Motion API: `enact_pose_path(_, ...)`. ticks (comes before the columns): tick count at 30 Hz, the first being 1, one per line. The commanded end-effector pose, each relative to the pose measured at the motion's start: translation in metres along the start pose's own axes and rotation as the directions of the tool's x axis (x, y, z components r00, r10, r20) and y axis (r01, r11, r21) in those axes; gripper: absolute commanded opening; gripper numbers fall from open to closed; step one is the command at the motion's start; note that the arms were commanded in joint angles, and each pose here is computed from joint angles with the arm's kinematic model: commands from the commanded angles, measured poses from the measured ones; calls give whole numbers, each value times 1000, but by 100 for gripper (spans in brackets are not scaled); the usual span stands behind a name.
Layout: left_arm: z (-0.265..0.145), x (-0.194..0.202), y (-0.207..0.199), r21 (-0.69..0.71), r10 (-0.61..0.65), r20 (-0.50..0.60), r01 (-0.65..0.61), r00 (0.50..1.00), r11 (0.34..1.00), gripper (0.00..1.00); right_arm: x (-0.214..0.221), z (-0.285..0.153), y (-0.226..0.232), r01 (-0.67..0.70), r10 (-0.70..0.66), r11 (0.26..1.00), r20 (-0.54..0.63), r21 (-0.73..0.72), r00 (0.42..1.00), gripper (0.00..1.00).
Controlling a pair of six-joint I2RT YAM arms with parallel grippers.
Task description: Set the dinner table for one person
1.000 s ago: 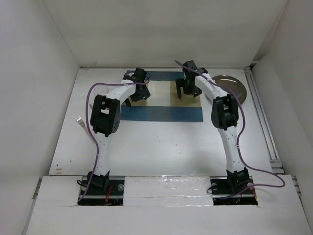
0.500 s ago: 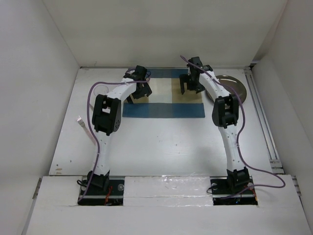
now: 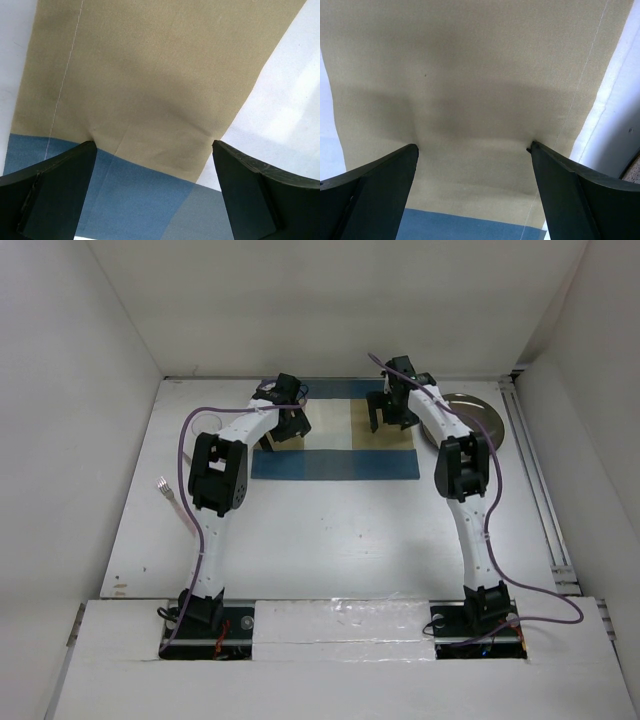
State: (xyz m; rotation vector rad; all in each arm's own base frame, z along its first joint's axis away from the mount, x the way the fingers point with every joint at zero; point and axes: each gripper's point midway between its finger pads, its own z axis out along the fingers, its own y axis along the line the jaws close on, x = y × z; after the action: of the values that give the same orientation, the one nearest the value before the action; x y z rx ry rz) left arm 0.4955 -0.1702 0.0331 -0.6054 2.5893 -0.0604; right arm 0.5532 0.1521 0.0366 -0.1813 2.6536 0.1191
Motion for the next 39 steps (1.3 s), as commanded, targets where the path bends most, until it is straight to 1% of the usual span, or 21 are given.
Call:
enact_pose_path(1,-15,-4,-11,55,-19,-10,20,1000,998,99,-22,-31,4,-2,5,999,70,-37,998,100)
enact_pose_path(7,-42,-29,-21,87,-36,50,31,998,996,99,-43,-60,7,1,6,999,138,-45,990,100)
enact_pose_path(8,-45,-32,-23,95,-39,58,33,998,995,99,-53,-67,8,2,6,999,170,-49,986,100)
enact_pose_path(13,-62,-44,-29,111,-45,73,36,996,993,99,-69,-100,6,0,8,999,241,-35,971,100)
enact_pose_path(17,-89,-52,-27,130,-56,104,42,993,991,99,-78,-140,-5,-18,12,1000,349,14,937,100)
enact_pose_path(19,-121,-66,-22,148,-76,165,52,983,988,99,-77,-169,-15,-34,26,999,423,11,906,100)
enact_pose_path(20,-125,-63,-15,143,-78,172,53,982,988,99,-75,-177,-11,-18,35,999,441,-43,897,100)
enact_pose_path(21,-156,-72,-14,189,-100,213,60,972,980,99,-75,-187,-27,-33,60,997,472,-66,880,100)
enact_pose_path(22,-168,-77,-6,176,-111,248,67,962,982,99,-69,-201,-32,-54,101,993,513,-105,852,100)
enact_pose_path(23,-192,-81,1,193,-128,282,74,951,978,99,-66,-209,-52,-79,137,988,528,-131,838,100)
enact_pose_path(24,-188,-77,7,170,-131,277,85,952,982,99,-60,-213,-49,-81,148,986,533,-147,833,100)
enact_pose_path(25,-214,-83,12,197,-150,309,91,939,976,99,-46,-217,-78,-146,192,981,535,-128,823,100)
enact_pose_path(27,-231,-82,27,196,-151,321,91,935,976,99,-32,-218,-99,-198,258,966,522,-168,813,100)
enact_pose_path(28,-257,-92,37,228,-180,360,101,915,968,99,-25,-226,-127,-247,300,954,537,-170,788,100)
enact_pose_path(31,-284,-96,64,220,-177,388,95,905,971,99,3,-210,-158,-288,349,937,523,-197,777,100)
enact_pose_path(32,-302,-102,80,217,-167,426,79,889,973,99,18,-204,-180,-349,391,919,506,-181,769,100)
enact_pose_path(34,-317,-109,101,194,-149,462,64,874,979,99,30,-199,-201,-418,431,897,505,-147,747,100)
enact_pose_path(36,-326,-108,148,141,-176,500,122,848,983,99,46,-188,-226,-495,482,861,505,-119,716,100)
enact_pose_path(37,-313,-102,150,121,-166,481,122,861,985,99,51,-183,-233,-522,500,846,503,-109,705,100)
enact_pose_path(38,-312,-100,158,119,-187,489,148,852,982,99,55,-179,-239,-545,517,832,501,-103,694,100)
enact_pose_path(39,-327,-96,162,154,-207,522,148,827,977,99,56,-171,-245,-559,529,822,506,-107,681,100)
